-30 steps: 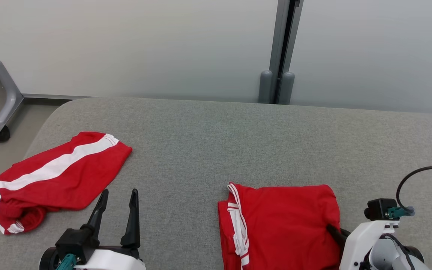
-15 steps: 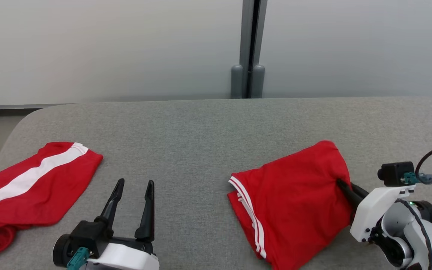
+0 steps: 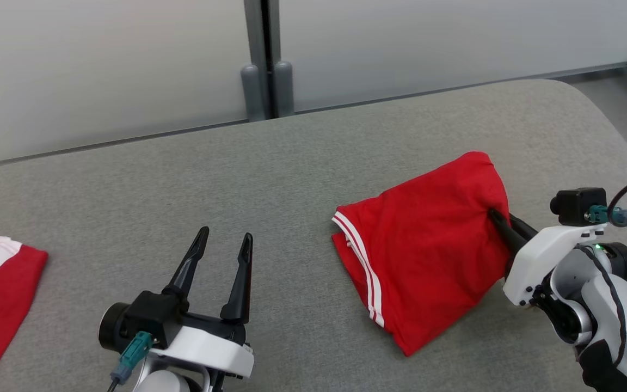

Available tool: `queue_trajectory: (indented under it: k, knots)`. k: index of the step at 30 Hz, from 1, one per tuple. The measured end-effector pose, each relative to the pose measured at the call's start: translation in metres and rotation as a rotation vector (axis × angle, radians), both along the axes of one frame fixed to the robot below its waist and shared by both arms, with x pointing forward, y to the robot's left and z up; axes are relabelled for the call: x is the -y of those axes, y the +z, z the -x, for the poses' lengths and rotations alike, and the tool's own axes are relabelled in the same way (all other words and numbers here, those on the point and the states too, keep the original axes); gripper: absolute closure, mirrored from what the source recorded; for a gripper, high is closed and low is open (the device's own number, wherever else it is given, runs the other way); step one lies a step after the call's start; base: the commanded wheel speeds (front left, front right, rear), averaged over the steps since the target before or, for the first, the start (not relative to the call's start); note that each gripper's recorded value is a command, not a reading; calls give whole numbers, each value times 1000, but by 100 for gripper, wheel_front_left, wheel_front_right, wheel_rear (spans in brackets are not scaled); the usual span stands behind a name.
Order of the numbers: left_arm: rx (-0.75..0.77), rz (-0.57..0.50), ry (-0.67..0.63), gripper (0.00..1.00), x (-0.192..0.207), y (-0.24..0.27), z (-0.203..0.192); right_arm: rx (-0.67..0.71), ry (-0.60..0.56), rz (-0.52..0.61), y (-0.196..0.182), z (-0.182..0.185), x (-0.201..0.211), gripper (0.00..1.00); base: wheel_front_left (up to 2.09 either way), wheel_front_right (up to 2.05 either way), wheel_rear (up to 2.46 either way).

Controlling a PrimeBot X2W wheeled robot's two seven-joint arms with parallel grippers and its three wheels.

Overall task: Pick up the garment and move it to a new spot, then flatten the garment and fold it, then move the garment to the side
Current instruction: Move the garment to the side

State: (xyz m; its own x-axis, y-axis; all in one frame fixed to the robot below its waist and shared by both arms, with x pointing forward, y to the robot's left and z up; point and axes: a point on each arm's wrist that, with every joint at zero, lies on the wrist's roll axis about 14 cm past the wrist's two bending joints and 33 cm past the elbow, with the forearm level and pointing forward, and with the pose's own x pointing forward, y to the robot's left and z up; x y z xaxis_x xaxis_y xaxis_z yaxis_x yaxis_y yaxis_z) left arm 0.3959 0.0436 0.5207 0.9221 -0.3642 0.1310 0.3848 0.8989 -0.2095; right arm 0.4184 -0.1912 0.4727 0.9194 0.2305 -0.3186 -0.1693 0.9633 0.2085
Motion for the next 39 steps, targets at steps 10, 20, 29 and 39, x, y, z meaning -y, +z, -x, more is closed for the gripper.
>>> queue_trajectory:
  k: [10,20,29,39]
  knots:
    - [-17,7,-185,0,66,-12,-20,41,-94,30,11,-3,41,100,0,0,0]
    - [-79,-11,-274,0,91,-51,-43,72,-252,111,19,-41,113,100,0,0,0]
    - [-113,-35,-268,0,84,-74,-58,19,-423,214,7,-49,187,100,0,0,0]
    - [-116,-46,-254,0,77,-77,-62,48,-441,271,6,-60,192,0,0,0,0]
